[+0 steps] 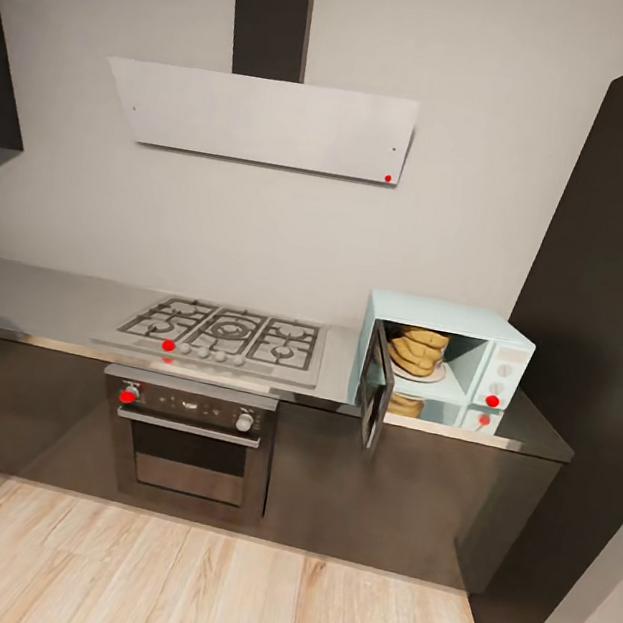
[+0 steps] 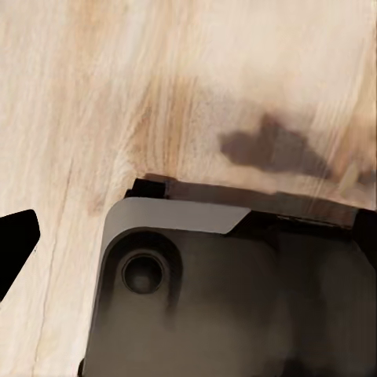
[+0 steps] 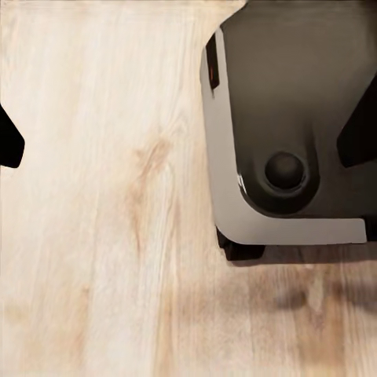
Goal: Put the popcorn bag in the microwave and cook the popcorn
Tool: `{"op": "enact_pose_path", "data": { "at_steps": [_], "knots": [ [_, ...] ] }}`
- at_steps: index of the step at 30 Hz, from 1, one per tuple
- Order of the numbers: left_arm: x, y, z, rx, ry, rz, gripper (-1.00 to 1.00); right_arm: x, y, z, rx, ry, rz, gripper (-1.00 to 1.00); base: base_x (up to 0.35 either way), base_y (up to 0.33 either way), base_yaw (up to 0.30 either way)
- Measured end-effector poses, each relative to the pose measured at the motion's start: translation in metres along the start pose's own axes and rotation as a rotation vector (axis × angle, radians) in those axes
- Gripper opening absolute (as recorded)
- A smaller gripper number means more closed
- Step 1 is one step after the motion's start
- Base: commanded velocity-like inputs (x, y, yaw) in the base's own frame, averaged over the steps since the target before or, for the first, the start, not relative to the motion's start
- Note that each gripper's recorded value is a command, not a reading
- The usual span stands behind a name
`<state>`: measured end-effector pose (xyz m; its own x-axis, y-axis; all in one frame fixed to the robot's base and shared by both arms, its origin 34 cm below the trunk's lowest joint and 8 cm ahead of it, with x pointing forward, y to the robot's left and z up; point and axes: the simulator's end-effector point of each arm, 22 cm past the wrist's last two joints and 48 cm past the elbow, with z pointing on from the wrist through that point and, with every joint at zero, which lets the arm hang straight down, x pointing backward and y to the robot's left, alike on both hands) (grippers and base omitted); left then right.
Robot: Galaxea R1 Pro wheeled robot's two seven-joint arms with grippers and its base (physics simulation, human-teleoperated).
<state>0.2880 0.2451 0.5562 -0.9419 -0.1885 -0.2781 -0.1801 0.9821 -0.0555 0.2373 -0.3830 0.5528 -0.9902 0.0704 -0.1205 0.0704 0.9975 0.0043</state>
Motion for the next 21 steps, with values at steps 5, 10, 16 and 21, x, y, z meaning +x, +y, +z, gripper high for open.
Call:
{"op": "enact_pose_path", "data": {
  "at_steps": [5, 10, 16, 21],
  "knots": [
    [-0.052, -0.015, -0.006, 0.023, -0.056, 0.017, 1.0, 0.012, 0.02, 0.003, -0.026, -0.012, -0.003, 1.0, 0.0, 0.0, 0.0],
    [-0.049, -0.016, -0.006, 0.023, -0.047, 0.024, 1.0, 0.013, 0.022, 0.003, -0.029, -0.016, -0.005, 1.0, 0.0, 0.0, 0.0],
    [-0.036, -0.017, -0.004, 0.027, -0.021, 0.038, 1.0, 0.005, 0.022, 0.003, -0.027, -0.049, -0.001, 1.0, 0.0, 0.0, -0.084],
    [-0.025, -0.027, -0.004, 0.042, -0.001, 0.102, 1.0, 0.001, 0.023, 0.003, -0.026, -0.064, 0.04, 1.0, 0.0, 0.0, -0.251]
  ]
}}
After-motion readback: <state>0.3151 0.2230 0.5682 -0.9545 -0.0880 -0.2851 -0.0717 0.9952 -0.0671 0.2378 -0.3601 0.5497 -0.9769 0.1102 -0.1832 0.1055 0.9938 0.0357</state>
